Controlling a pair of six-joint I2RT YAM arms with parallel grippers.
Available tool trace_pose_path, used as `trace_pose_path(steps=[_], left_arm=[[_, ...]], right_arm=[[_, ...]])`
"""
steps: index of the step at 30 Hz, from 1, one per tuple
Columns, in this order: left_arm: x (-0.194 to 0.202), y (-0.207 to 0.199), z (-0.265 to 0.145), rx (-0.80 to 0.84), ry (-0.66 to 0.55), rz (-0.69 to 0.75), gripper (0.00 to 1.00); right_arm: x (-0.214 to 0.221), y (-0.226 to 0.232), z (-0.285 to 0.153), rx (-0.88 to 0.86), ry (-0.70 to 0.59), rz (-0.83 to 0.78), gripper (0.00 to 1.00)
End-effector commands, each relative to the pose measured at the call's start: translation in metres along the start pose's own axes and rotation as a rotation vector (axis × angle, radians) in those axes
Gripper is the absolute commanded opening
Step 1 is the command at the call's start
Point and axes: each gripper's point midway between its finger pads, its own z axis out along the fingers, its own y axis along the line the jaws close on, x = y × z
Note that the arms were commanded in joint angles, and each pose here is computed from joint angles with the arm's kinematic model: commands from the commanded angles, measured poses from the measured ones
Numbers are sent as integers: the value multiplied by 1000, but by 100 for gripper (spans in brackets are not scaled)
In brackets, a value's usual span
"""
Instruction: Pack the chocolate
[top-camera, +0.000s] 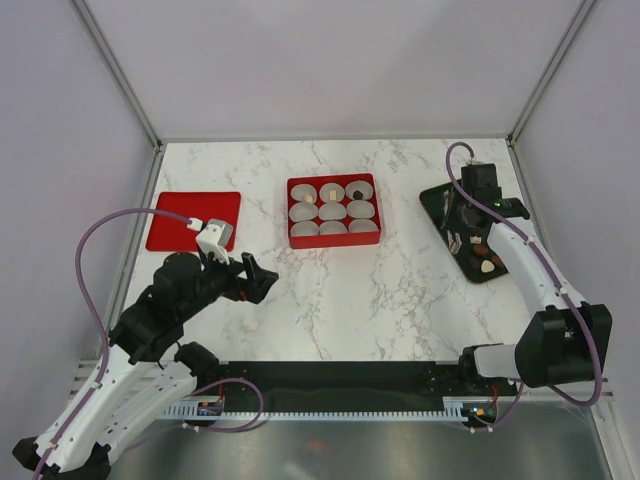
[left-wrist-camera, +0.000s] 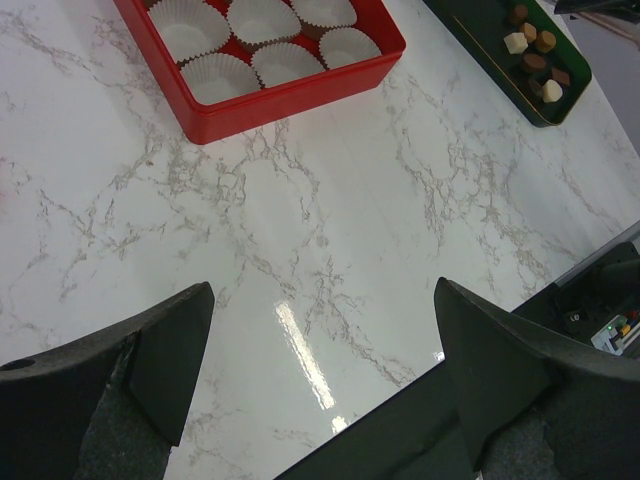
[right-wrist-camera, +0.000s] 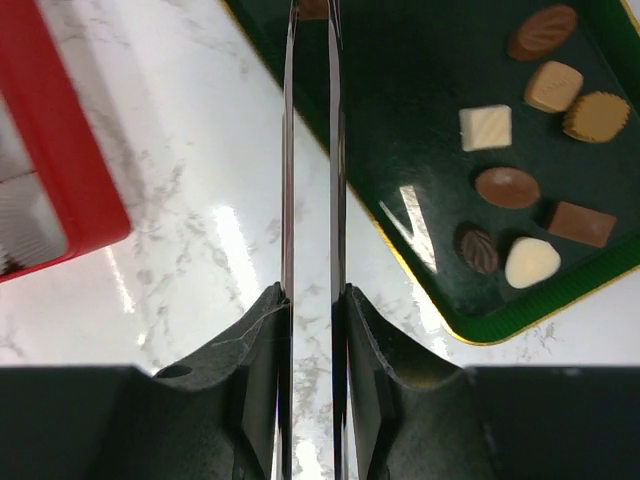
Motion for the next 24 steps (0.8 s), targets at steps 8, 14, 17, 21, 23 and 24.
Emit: trace_pose_path(steps=[8, 14, 17, 21, 23, 24], left_arm=[[-1, -1, 1, 7, -4, -4, 100], [-1, -1, 1, 6, -7, -4, 100], [-2, -2, 0, 7, -12, -3, 100], [-2, -1, 0, 6, -10, -2, 100], [-2, -1, 0, 7, -12, -2, 100], [-2, -1, 0, 7, -12, -3, 100]], right_arm=[[-12, 121, -59, -251, -116, -135, 36], [10, 171, -63, -302, -99, -221, 35], [20, 187, -58, -300, -90, -261, 36], [33, 199, -43, -264, -71, -312, 36], [34, 201, -40, -244, -80, -326, 36], [37, 201, -35, -231, -73, -332, 36]])
